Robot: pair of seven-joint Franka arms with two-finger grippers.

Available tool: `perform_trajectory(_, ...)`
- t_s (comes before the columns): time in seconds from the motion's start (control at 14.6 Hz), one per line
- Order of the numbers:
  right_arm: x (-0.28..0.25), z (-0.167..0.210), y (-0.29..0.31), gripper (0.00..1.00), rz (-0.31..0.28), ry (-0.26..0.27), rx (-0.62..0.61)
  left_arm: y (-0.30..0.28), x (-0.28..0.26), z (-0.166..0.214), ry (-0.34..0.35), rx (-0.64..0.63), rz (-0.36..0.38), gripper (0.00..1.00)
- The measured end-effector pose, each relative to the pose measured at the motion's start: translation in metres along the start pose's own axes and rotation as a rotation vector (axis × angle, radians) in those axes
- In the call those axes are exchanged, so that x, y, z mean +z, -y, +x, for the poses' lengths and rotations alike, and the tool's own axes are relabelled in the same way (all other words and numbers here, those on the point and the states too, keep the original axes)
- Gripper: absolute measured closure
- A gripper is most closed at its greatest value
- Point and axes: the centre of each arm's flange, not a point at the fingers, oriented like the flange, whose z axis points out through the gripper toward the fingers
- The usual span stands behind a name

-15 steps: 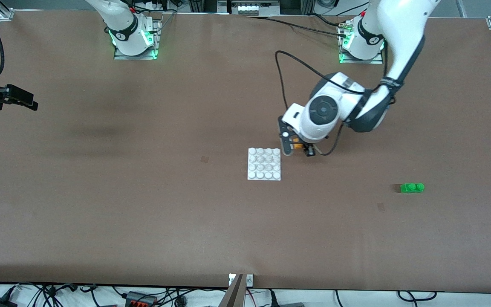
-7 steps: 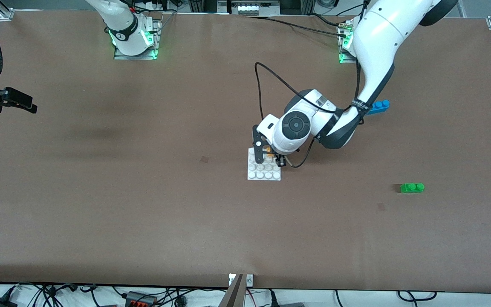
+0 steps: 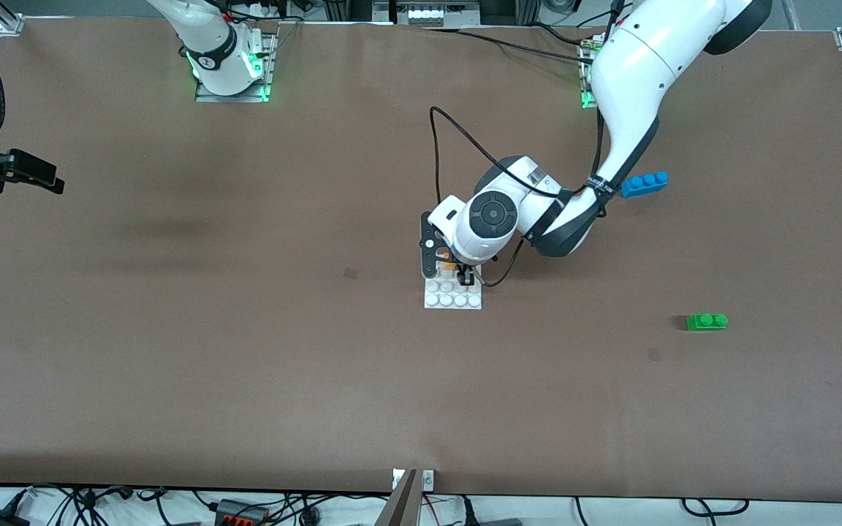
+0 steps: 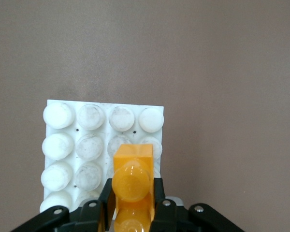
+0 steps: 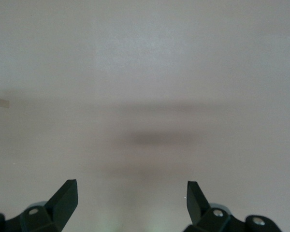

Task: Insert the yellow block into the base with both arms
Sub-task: 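Lower and press the yellow block onto the plate studs with the left gripper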

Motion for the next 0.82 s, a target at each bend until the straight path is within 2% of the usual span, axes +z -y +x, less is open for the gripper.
perform_trajectory(0.14,0.0,0.0,0.0,0.0,0.0,0.0,0.0,0.0027,0.0053,-0.0009,0.009,0.017,0.022,0.66)
perform_trajectory(0.82,0.0002,-0.0001,0.0009,0.0,0.0,0.002,-0.001,0.0068,0.0067,0.0002,-0.002,0.02,0.031,0.66)
